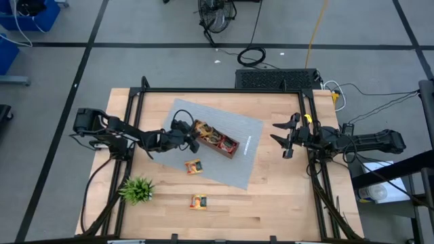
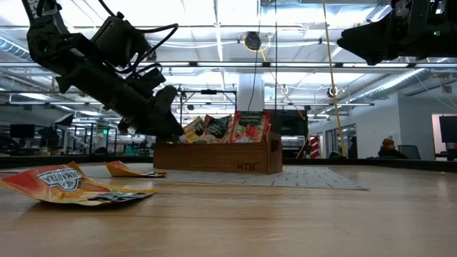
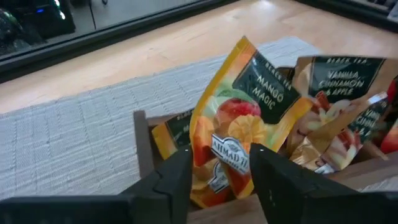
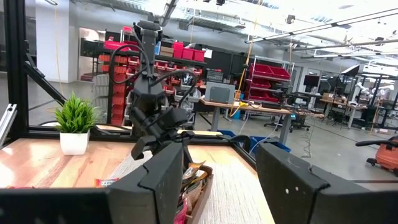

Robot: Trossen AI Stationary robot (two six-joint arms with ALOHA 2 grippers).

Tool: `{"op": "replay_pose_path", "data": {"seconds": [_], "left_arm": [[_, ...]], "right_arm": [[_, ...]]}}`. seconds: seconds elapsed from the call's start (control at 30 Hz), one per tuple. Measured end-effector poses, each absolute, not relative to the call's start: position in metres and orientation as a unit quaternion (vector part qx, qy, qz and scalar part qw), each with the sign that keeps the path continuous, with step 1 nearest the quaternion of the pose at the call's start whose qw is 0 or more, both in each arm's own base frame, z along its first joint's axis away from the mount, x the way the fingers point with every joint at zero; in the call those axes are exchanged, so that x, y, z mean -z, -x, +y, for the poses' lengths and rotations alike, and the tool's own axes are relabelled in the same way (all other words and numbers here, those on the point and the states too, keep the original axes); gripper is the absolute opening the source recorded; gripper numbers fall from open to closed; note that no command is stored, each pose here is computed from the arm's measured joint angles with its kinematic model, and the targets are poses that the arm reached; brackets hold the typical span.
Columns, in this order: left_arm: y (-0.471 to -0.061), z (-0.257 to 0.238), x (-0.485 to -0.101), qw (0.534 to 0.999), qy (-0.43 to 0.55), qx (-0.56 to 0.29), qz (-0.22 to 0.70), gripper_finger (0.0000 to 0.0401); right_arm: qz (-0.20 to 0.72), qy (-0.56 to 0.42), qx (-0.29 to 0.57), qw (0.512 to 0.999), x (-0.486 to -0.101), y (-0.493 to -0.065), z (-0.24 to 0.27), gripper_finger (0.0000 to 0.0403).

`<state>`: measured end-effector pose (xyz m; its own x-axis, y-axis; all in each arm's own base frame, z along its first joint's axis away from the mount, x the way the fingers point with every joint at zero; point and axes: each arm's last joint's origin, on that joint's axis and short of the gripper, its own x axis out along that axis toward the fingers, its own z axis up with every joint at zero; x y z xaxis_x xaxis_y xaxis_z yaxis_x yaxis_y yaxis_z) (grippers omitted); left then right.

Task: Pick & Place Tea
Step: Put the yellow tea bag into the wooden organizer

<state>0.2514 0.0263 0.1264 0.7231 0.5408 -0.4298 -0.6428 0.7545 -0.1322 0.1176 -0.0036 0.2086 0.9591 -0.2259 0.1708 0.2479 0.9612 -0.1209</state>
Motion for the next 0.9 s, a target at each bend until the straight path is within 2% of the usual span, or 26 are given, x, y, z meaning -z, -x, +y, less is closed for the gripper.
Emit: {"op": "replay_pose_path", "data": {"seconds": [0.37,0.9], "left_arm": [[-0.253,0.026,-0.134,0.929,0.123,-0.306,0.165,0.0195],[-0.245,0.025,-0.121,0.910,0.122,-0.318,0.237,0.0176]], "right_arm": [[-0.078,0.071,0.120,0.987,-0.209,-0.118,-0.004,0.0185],[-0.078,0.071,0.120,0.987,-0.209,-0.118,-0.004,0.0185]]}}
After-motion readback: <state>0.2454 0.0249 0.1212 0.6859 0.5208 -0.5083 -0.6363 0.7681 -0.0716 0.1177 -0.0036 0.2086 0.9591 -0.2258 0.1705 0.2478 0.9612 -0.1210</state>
